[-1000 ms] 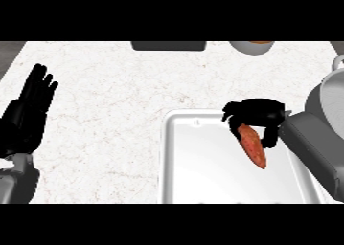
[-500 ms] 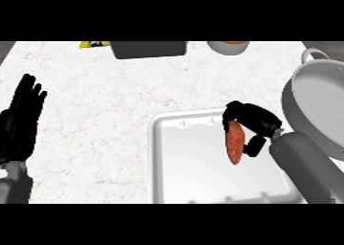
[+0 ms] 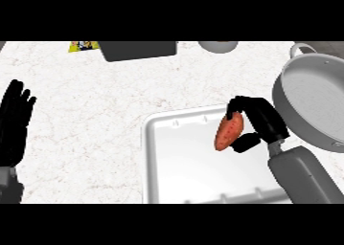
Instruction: Pick the sweet potato from the tray and place it in the pot
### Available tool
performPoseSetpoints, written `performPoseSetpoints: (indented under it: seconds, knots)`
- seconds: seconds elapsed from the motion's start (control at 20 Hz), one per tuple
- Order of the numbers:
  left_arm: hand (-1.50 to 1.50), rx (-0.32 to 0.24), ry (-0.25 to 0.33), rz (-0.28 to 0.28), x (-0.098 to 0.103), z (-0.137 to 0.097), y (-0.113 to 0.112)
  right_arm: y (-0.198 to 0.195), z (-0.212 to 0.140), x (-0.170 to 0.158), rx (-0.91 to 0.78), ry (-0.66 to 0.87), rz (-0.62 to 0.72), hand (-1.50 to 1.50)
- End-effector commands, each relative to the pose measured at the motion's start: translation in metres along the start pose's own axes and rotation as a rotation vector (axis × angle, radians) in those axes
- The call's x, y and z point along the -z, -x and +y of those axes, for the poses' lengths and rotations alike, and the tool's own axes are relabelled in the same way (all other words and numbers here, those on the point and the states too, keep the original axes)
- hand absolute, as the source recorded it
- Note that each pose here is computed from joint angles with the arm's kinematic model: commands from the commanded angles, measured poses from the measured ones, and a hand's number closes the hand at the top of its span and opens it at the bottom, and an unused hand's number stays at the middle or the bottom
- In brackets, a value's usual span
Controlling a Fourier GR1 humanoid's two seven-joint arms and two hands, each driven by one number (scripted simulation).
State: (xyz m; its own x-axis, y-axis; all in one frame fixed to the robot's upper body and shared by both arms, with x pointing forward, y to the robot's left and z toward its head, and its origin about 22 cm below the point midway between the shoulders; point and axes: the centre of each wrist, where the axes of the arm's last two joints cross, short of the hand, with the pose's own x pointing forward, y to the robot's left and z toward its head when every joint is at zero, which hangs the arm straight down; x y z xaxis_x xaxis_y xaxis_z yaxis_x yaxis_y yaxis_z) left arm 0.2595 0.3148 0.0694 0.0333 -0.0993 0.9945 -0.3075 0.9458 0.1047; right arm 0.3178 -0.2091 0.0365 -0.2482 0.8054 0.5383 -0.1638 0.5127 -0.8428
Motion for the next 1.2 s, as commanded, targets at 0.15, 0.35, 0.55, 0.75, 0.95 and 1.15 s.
performPoseSetpoints:
  seconds: [0.15, 0.35, 0.55, 0.75, 0.95, 1.15]
  knots:
    - [0.0, -0.009, -0.014, -0.015, 0.002, 0.005, -0.005, -0.037, -0.07, -0.041, 0.037, 0.432, 0.08, 1.5]
    - [0.0, -0.014, 0.047, -0.045, -0.002, -0.002, -0.012, -0.055, -0.108, -0.085, 0.022, 0.579, 0.169, 1.5]
    - [0.0, -0.022, 0.087, -0.064, 0.013, -0.018, -0.031, -0.069, -0.137, -0.132, -0.005, 0.641, 0.257, 1.5]
    - [0.0, -0.048, 0.12, -0.07, 0.015, -0.014, -0.027, -0.038, -0.159, -0.156, 0.075, 0.666, 0.293, 1.5]
    - [0.0, -0.032, 0.125, -0.068, 0.013, -0.031, -0.018, -0.006, -0.186, -0.159, 0.105, 0.706, 0.341, 1.5]
    - [0.0, -0.032, 0.139, -0.071, 0.008, -0.045, -0.034, 0.019, -0.193, -0.144, 0.094, 0.709, 0.385, 1.5]
